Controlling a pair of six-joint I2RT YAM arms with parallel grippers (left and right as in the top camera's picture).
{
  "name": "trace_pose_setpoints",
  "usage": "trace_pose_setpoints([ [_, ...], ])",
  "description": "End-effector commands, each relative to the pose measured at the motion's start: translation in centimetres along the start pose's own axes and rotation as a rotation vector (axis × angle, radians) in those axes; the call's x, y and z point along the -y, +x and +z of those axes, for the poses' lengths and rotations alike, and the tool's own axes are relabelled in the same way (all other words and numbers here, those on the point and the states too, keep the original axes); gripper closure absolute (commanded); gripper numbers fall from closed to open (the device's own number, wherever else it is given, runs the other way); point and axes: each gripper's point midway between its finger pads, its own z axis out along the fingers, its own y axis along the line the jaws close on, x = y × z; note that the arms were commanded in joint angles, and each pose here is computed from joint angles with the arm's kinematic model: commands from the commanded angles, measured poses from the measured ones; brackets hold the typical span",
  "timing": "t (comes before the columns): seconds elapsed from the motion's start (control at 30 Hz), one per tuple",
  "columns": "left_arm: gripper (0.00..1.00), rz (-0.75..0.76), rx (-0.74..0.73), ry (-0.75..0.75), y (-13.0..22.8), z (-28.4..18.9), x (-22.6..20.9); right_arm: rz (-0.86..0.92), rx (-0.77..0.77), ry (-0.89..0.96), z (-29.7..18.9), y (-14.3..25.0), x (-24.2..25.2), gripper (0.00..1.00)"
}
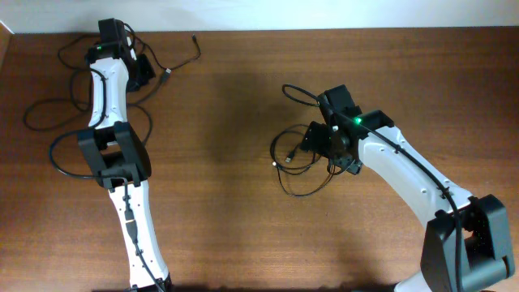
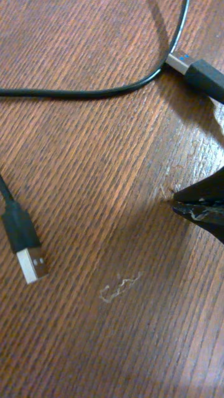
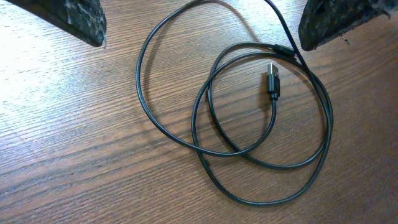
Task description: Untangle cables
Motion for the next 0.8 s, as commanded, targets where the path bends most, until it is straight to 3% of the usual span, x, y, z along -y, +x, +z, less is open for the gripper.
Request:
trace_pose_setpoints([
  [0.0, 1.0, 0.096, -0.084, 0.018, 2.4, 1.8, 0.1, -0.008, 0.001, 0.02, 0.4, 0.1, 0.4, 0.02],
  [0.17, 1.0, 0.191, -0.185, 0.032, 4.8, 1.3, 0.0, -0.008, 0.001, 0.02, 0.4, 0.1, 0.4, 0.02],
  [0.37, 1.0, 0.271, -0.301, 0.2, 7.5, -0.8, 2.4, -0.008, 0.001, 0.02, 0.4, 0.1, 0.4, 0.01],
  [0.6, 1.0, 0.256, -0.361, 0.195, 8.1, -4.3, 2.3, -0.008, 0.001, 0.02, 0.4, 0.1, 0.4, 0.02],
  [0.77, 1.0, 0.254, -0.31, 0.196, 6.4, -7.7, 2.3, -0.008, 0.001, 0.02, 0.4, 0.1, 0.4, 0.02],
])
